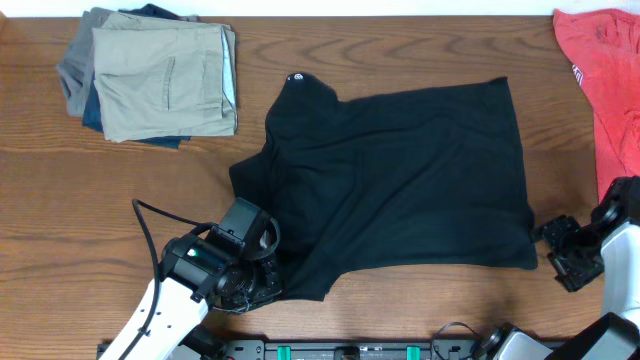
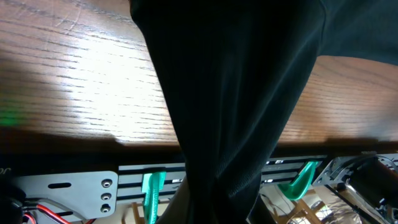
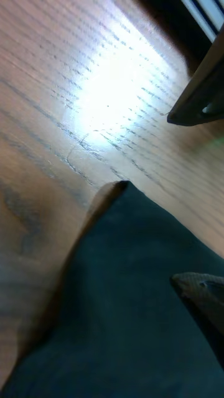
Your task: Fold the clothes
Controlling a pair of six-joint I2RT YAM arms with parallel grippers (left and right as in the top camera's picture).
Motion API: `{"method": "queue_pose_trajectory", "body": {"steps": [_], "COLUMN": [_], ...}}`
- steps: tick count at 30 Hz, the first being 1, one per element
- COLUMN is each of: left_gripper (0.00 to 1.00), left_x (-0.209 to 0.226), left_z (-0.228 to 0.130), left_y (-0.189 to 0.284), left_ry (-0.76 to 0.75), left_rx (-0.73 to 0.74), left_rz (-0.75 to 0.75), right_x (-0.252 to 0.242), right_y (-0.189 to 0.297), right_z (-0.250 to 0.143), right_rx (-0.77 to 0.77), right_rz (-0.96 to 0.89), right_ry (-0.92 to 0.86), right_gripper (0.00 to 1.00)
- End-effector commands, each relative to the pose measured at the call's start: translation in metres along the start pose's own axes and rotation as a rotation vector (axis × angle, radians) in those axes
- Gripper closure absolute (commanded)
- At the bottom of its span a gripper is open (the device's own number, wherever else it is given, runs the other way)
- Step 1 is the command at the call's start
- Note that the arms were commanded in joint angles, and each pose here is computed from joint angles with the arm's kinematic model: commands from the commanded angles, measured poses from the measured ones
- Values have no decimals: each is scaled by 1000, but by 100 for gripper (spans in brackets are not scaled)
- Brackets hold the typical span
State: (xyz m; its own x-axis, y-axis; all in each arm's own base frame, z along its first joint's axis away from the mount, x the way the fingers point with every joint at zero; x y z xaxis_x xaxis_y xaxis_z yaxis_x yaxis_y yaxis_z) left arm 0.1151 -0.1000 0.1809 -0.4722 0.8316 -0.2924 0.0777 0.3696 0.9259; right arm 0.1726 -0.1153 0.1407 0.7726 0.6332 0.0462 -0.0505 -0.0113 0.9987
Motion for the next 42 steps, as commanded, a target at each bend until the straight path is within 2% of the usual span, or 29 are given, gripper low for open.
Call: {"method": "queue_pose_trajectory", "body": {"steps": [1, 7, 12, 27, 35, 38, 40, 42], "left_gripper": [94, 94, 94, 94, 94, 94, 94, 94], "left_x": [2, 2, 2, -2, -2, -2, -2, -2], "left_z": [0, 0, 0, 3, 3, 3, 3, 3], "left_y": [0, 0, 0, 0, 0, 0, 0, 0], "left_ry": [-19, -19, -19, -31, -35, -35, -35, -35], "left_rx": [-12, -12, -12, -29, -29, -29, -29, -29], "left_rz": [9, 8, 9, -18, -18, -18, -18, -18], "right_x": [-4, -7, -8, -9, -9, -9, -8, -7], "right_y": [-14, -36, -42, -53, -60, -63, -65, -68], "right_z": [-7, -16, -17, -19, -18, -19, -19, -18], "right_rx": [18, 10, 2, -30, -1, 14, 24, 32], "right_rz": [-1, 1, 4, 5, -3, -5, 5, 11], "right_ry": [-22, -33, -33, -29, -31, -31, -31, -31], "right_gripper": [30, 34, 49, 48, 58, 57, 50, 50]}}
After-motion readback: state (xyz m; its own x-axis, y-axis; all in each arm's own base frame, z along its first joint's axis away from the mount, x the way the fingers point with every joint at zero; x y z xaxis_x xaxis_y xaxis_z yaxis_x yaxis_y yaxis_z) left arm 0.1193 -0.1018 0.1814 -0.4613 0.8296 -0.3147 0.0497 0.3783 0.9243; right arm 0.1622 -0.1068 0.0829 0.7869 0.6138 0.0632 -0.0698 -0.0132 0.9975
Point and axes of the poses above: each gripper's point midway between its finger pads, its own y axis back along the fingers, its own x axis along the line the jaws close on, z = x × y, the point moved 9 cm from there along y, back along the fingers, and after that the axes turned 13 degrees about y, right-handed, at the moved point
